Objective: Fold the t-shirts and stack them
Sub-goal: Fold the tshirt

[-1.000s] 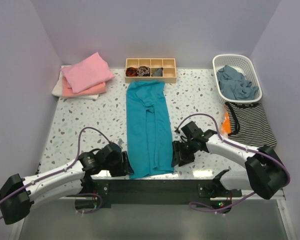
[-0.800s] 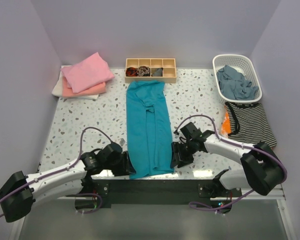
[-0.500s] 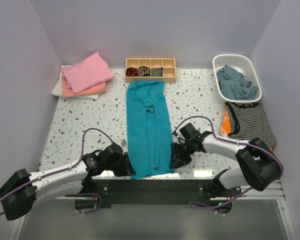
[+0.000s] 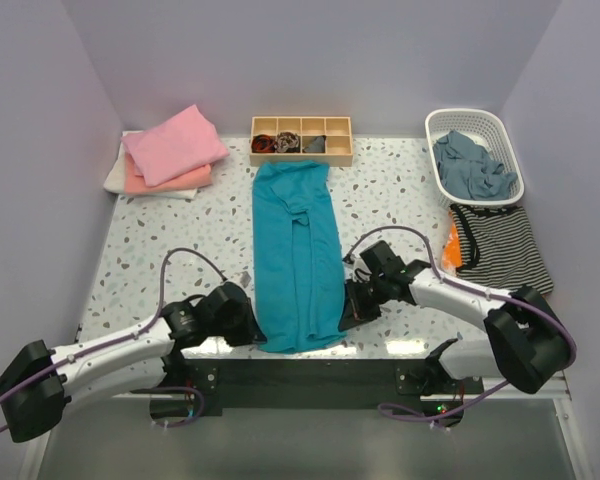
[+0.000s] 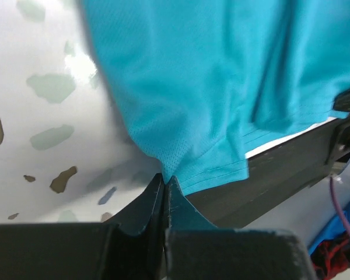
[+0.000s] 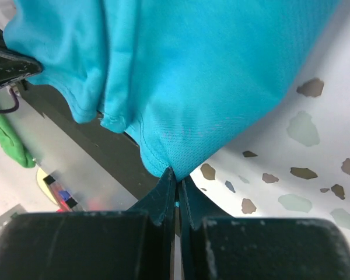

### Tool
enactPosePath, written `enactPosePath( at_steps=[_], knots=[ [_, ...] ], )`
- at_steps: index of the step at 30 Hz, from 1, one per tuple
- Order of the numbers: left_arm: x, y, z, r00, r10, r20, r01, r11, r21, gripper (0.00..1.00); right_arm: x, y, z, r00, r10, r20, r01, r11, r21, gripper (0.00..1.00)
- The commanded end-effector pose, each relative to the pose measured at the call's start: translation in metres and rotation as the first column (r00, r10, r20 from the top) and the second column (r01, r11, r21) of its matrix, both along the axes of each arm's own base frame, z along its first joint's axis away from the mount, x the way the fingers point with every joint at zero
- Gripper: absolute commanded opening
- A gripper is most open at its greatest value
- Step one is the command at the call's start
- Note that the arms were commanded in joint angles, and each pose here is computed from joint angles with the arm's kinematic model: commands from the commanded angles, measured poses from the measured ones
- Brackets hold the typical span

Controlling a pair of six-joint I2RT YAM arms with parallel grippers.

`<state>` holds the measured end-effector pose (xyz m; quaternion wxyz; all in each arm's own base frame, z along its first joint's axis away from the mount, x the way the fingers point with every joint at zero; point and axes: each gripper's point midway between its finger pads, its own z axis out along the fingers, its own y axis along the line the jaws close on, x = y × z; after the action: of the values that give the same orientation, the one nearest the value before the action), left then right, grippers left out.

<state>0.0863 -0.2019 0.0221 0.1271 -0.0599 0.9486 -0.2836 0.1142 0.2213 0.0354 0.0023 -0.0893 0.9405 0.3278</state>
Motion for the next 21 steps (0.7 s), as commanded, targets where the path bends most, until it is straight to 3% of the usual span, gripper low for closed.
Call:
enactPosePath(
  at_steps=[1,7,15,21],
  knots=[
    [0.035,-0.004,0.038,0.986,0.033,0.164,-0.038,0.999,0.028,0.00,0.025,0.007,0.030,0.992,0.014,0.126,-0.015,1.000,0.009,0.00],
    [0.069,-0.015,0.071,0.955,0.070,0.289,-0.085,0.996,0.040,0.00,0.053,0.013,0.051,0.972,0.036,0.233,-0.032,0.999,-0.020,0.00],
    [0.107,-0.019,0.076,0.938,0.086,0.335,-0.136,0.982,0.128,0.00,0.095,0.024,0.066,0.941,0.058,0.334,-0.035,0.997,-0.073,0.00],
    [0.151,-0.001,0.083,0.914,0.150,0.377,-0.202,0.974,0.104,0.00,0.136,0.027,0.067,0.923,0.075,0.379,-0.019,0.989,-0.149,0.00]
  ],
)
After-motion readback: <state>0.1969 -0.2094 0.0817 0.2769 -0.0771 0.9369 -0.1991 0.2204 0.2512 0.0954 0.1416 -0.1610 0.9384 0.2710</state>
